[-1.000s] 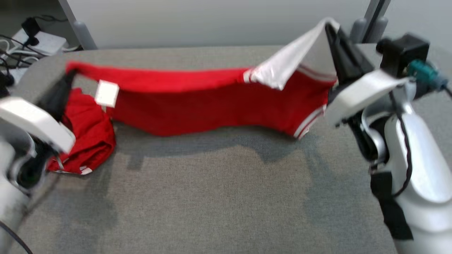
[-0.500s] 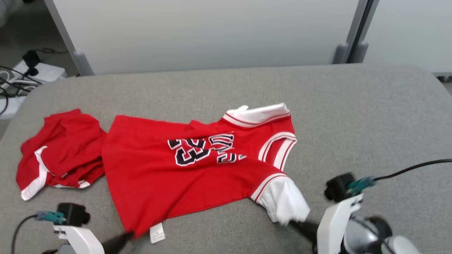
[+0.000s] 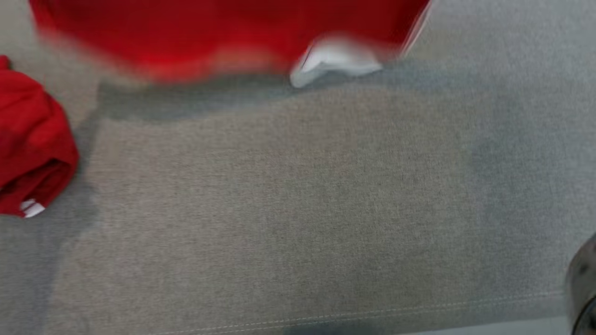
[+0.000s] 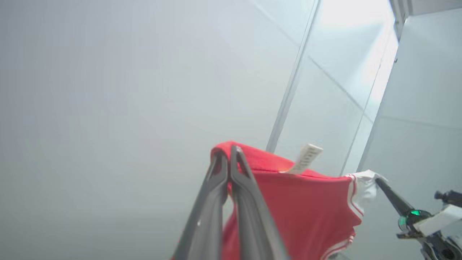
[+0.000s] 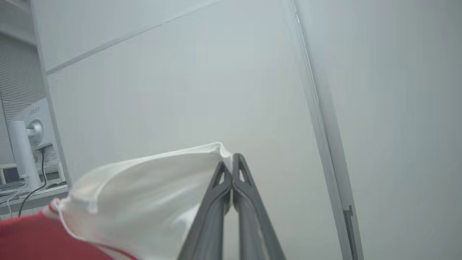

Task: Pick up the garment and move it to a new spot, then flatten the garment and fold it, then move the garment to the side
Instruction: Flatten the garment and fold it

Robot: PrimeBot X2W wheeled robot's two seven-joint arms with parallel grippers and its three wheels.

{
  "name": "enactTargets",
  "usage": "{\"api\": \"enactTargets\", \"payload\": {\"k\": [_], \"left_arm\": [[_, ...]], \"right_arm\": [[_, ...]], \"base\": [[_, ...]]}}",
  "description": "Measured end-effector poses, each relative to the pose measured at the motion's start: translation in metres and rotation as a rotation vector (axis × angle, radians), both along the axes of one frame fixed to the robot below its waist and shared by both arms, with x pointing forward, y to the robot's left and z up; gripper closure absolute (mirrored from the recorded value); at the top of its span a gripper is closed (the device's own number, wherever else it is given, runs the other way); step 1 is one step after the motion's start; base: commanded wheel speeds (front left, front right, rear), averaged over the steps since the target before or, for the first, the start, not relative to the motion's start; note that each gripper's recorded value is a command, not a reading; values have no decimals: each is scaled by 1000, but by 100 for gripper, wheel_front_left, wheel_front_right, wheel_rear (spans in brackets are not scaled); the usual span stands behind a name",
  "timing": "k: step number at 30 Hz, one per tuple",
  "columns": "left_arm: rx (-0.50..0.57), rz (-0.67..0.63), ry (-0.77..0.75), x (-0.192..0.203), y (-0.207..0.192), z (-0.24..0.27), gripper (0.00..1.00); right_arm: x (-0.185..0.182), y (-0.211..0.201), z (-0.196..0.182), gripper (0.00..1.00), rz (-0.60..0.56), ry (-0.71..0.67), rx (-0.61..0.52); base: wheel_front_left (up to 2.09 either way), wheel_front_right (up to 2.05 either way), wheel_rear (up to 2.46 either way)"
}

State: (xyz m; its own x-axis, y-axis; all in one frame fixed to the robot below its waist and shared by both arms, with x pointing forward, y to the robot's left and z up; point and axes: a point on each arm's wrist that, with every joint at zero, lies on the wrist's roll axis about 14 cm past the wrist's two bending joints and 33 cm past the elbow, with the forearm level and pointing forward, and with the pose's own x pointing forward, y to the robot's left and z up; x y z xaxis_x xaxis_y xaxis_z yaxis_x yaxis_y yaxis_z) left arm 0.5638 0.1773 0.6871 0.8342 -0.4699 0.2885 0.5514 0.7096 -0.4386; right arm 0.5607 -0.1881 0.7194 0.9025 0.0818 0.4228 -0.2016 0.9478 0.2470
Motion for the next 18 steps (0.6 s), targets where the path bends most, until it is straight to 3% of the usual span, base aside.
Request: {"api": "enactTargets", "payload": {"k": [2,3,9,11,14,18], "left_arm": [[-113,44,-216,9,15,63,100],[-133,38,-240,12,14,70,100],[-98,-6,-75,29,-1,-2,100],[-108,0,47,32,2,-52,100],[-88,45,248,25,12,-144,100],[-68,76,489,-2,16,-250,100]], "right_arm": [[13,-22,47,100,-74,-144,-22],[18,-19,56,100,-82,-163,-53],[35,-27,23,100,-109,-46,-94],[40,-27,-18,100,-90,40,-86],[37,-15,-120,100,-21,246,-27],[-2,10,-252,100,45,488,31]], "base": [[0,0,0],[0,0,0],[0,0,0],[0,0,0],[0,0,0],[0,0,0]]}}
